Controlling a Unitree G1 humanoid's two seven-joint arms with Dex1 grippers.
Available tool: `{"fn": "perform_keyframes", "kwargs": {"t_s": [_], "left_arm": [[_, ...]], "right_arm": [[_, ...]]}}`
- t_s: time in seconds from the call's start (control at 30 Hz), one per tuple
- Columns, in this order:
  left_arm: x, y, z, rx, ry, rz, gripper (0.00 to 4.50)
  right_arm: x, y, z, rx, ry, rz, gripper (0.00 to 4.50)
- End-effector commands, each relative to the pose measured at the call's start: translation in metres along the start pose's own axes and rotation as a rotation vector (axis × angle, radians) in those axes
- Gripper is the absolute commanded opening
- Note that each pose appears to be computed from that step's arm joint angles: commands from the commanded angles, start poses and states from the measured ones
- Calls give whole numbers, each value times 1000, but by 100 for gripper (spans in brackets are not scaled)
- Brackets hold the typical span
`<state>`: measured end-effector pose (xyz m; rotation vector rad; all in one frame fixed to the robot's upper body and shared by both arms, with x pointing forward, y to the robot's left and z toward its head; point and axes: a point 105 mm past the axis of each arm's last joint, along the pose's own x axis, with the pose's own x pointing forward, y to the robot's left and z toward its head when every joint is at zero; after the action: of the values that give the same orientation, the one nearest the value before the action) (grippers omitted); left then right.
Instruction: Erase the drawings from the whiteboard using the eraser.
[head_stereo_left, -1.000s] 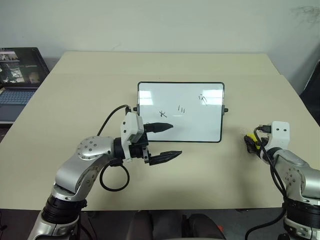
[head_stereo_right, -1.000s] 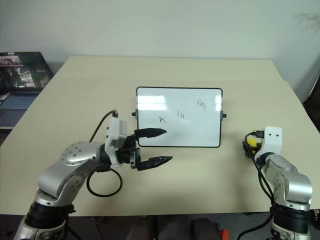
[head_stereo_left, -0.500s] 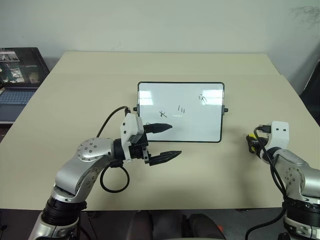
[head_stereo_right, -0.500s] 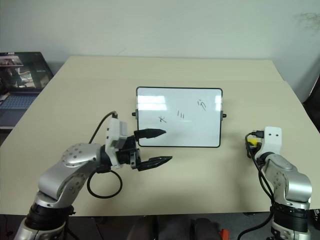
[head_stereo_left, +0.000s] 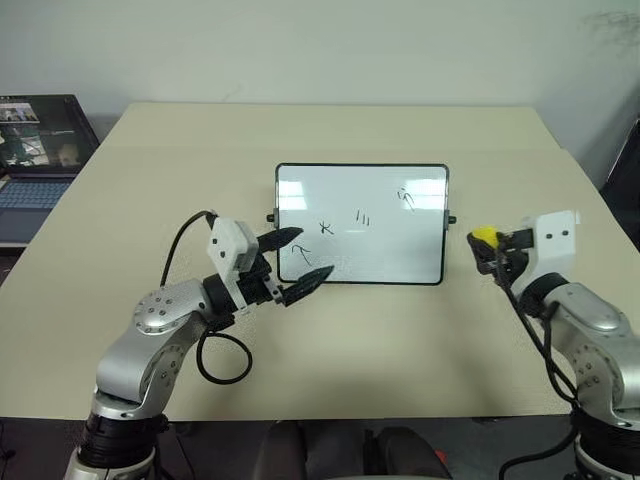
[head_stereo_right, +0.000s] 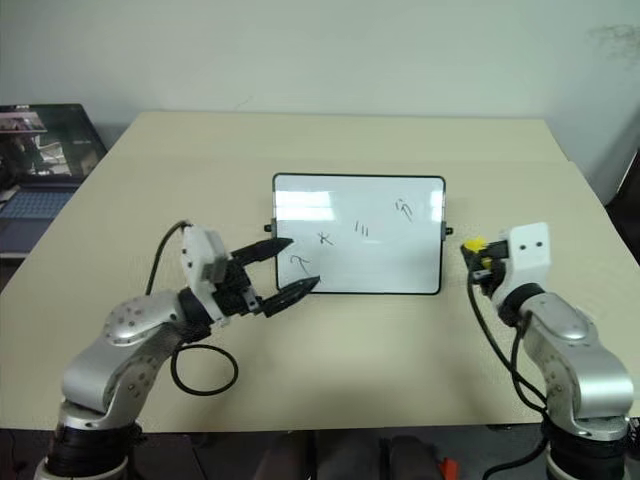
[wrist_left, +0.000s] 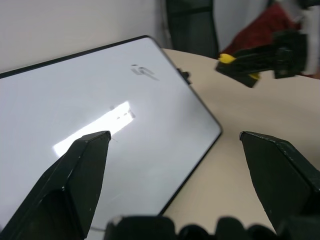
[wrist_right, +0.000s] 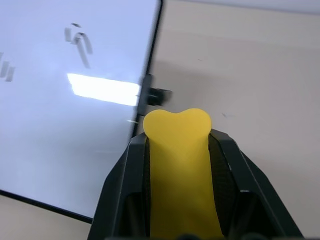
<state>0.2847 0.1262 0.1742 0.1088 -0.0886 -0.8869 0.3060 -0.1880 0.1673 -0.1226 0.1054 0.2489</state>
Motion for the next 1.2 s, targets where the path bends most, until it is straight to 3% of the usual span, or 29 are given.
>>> {"fn": "perform_keyframes", "kwargs": {"t_s": [0.03,0.2,0.4,0.63,1.03,1.2], "left_arm": [[-10,8,9,48,-41,99,450],[-22,7,5,39,-34,172,450],[-21,-6,14,64,-39,92,450],[-16,-8,28,110,-50,31,450],[-5,-11,25,137,-36,-28,450],[-4,-10,26,140,-39,-33,450]], "right_arm": [[2,20,29,-95,-124,67,121],[12,40,39,-155,-188,146,121],[32,49,52,-194,-255,173,121],[55,51,63,-243,-314,172,121],[93,35,78,-321,-393,69,121],[105,35,71,-336,-371,67,121]]}}
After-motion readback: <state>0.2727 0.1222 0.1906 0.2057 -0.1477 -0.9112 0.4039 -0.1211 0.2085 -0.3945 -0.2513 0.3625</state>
